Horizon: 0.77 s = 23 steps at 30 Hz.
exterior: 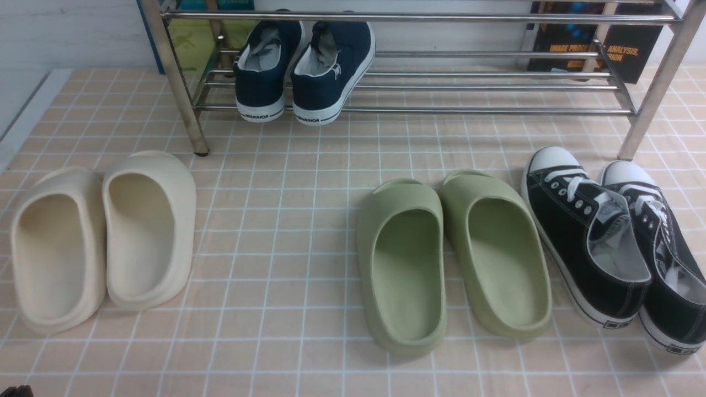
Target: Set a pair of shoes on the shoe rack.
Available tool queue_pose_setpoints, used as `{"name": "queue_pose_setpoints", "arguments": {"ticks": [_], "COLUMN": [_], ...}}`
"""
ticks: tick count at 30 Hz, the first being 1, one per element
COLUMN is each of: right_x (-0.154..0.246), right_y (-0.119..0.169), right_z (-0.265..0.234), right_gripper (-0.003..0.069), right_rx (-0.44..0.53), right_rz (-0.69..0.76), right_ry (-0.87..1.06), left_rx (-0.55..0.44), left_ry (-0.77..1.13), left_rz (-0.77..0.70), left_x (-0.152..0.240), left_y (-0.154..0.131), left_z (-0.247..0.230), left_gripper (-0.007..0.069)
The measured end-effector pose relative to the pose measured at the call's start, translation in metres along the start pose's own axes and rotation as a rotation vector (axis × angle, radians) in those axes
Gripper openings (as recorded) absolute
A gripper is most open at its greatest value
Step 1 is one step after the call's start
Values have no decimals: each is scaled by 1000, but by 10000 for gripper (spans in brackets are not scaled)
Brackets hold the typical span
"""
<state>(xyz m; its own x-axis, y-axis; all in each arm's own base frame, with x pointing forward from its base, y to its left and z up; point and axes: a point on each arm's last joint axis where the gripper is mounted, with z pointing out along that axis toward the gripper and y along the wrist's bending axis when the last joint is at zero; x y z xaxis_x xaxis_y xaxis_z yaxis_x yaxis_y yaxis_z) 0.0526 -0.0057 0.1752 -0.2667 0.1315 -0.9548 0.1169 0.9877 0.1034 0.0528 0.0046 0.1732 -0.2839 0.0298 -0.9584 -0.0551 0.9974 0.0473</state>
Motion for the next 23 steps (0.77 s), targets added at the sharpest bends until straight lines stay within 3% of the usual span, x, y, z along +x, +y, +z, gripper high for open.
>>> {"name": "queue_pose_setpoints", "arguments": {"ticks": [23], "right_x": [0], "right_y": [0], "right_z": [0], "right_gripper": [239], "right_rx": [0], "right_rz": [1], "right_ry": [0], "left_rx": [0], "left_ry": [0], "left_rz": [0], "left_x": [0], "left_y": [0], "left_z": [0], "left_gripper": [90]}}
